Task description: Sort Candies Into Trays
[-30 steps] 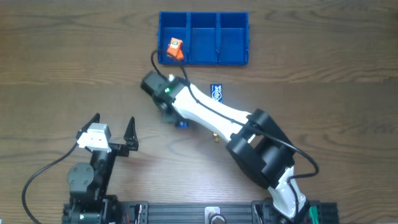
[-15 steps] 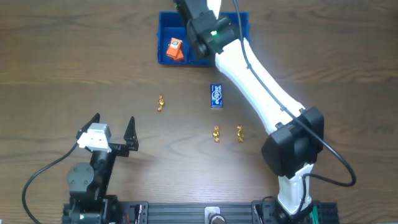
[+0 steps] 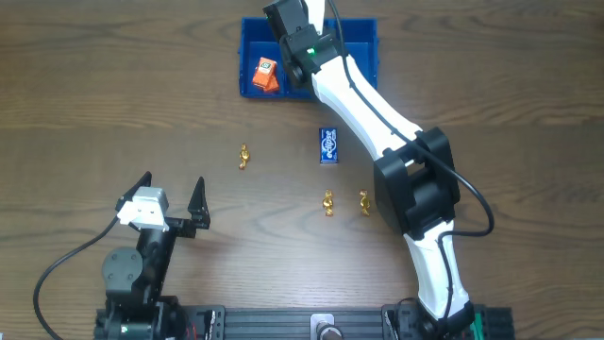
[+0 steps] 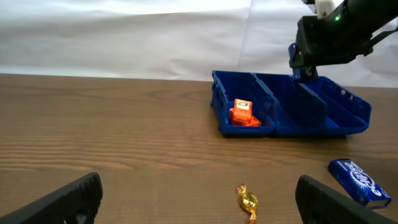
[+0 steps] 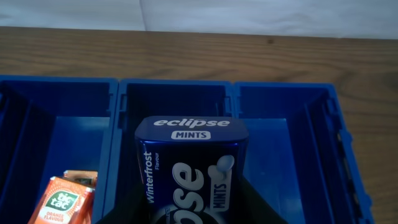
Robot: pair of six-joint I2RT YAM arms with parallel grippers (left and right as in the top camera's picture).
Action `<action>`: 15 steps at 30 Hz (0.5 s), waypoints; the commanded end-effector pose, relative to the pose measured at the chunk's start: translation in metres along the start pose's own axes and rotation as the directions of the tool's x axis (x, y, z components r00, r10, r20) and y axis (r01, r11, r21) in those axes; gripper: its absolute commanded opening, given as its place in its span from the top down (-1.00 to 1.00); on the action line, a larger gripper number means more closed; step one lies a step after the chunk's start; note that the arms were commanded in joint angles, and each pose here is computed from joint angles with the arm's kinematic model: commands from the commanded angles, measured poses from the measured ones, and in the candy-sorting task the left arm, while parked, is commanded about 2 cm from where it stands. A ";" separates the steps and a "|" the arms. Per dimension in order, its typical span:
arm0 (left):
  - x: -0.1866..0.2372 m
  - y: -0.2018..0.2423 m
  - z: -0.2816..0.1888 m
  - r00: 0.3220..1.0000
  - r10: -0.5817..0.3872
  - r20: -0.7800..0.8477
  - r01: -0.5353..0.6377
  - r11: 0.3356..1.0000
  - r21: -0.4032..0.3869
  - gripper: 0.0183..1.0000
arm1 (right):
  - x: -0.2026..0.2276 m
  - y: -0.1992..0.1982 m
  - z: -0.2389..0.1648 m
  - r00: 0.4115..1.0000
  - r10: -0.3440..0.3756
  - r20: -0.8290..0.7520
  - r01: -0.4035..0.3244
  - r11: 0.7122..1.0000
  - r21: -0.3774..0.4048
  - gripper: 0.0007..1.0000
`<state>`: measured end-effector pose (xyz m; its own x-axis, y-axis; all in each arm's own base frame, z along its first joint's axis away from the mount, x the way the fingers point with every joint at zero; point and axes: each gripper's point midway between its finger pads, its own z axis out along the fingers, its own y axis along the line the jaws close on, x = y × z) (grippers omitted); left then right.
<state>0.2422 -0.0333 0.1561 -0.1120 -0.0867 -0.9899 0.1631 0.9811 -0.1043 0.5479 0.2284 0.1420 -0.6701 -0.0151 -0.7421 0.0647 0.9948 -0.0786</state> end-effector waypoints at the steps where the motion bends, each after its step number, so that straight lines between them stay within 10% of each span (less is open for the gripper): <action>1: 0.016 0.000 0.001 0.999 -0.003 -0.047 0.003 1.000 0.010 -1.00 | -0.002 -0.002 0.004 1.000 -0.004 0.005 0.004 1.000 0.001 0.53; 11: 0.016 0.000 0.001 0.999 -0.003 -0.048 0.003 1.000 0.010 -1.00 | 0.013 0.006 0.016 0.999 -0.013 -0.032 0.013 1.000 -0.024 0.28; 15: 0.016 0.000 0.001 0.999 -0.003 -0.047 0.003 1.000 0.010 -1.00 | 0.013 0.006 0.016 0.999 -0.014 -0.036 0.013 0.999 -0.030 -0.25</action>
<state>0.2422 -0.0333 0.1561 -0.1119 -0.0863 -0.9900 0.1632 0.9811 -0.1040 0.5487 0.2370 0.1226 -0.6951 -0.0292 -0.7183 0.0273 0.9974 -0.0669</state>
